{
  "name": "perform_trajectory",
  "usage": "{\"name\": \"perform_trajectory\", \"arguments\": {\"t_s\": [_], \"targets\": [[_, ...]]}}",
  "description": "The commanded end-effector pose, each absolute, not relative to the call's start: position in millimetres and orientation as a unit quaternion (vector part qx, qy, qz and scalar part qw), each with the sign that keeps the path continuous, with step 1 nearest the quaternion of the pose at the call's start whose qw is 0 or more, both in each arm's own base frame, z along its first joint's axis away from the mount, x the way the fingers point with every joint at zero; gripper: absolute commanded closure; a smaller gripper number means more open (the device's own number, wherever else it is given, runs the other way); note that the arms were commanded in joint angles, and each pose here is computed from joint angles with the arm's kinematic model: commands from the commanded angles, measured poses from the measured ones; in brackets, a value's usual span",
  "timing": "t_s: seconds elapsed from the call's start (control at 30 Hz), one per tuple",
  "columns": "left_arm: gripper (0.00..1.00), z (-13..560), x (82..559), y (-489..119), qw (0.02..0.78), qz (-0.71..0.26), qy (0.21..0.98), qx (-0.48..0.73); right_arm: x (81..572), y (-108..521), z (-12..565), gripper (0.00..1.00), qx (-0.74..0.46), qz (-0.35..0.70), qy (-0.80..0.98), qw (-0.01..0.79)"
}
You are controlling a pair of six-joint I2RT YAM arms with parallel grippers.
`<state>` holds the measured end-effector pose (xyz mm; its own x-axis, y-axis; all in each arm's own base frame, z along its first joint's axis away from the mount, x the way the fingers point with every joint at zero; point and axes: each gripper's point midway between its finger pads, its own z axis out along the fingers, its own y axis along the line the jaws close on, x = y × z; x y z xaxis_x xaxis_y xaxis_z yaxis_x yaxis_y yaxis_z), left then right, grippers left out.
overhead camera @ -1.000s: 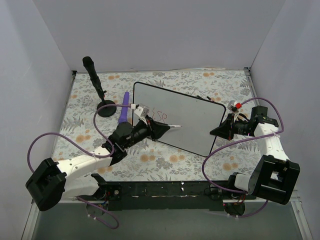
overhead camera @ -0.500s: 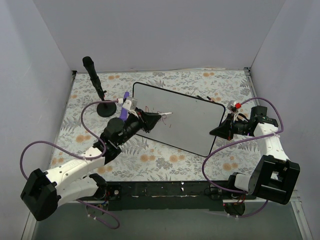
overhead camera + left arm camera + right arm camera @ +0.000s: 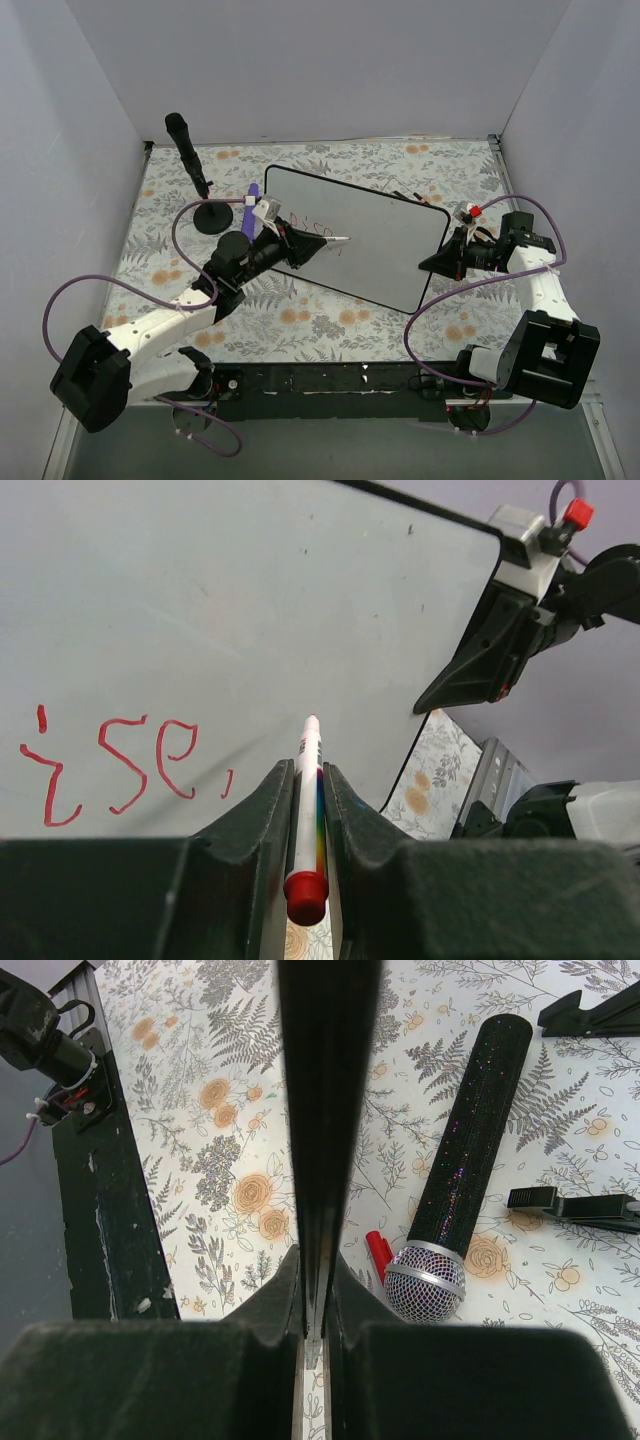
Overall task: Write a sentence on the whiteboard
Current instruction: Write with the whiteboard marker without the cap on the whiteboard.
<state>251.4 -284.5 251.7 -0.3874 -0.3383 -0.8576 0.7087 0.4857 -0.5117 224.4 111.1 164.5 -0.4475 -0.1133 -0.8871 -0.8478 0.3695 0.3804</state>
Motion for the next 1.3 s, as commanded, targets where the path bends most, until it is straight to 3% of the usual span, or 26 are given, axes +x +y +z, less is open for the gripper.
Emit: {"name": "perform_trajectory", "arguments": {"t_s": [0.0,1.27], "targets": [[1.0,247,247,-295,0.532,-0.5,0.665,0.16,231,109,166,0.99,-0.362,0.425,0.716,0.419],[1.0,238,232,-280,0.578,-0.48,0.642,0.15,231,109,165,0.99,-0.363,0.425,0.717,0.418]]}}
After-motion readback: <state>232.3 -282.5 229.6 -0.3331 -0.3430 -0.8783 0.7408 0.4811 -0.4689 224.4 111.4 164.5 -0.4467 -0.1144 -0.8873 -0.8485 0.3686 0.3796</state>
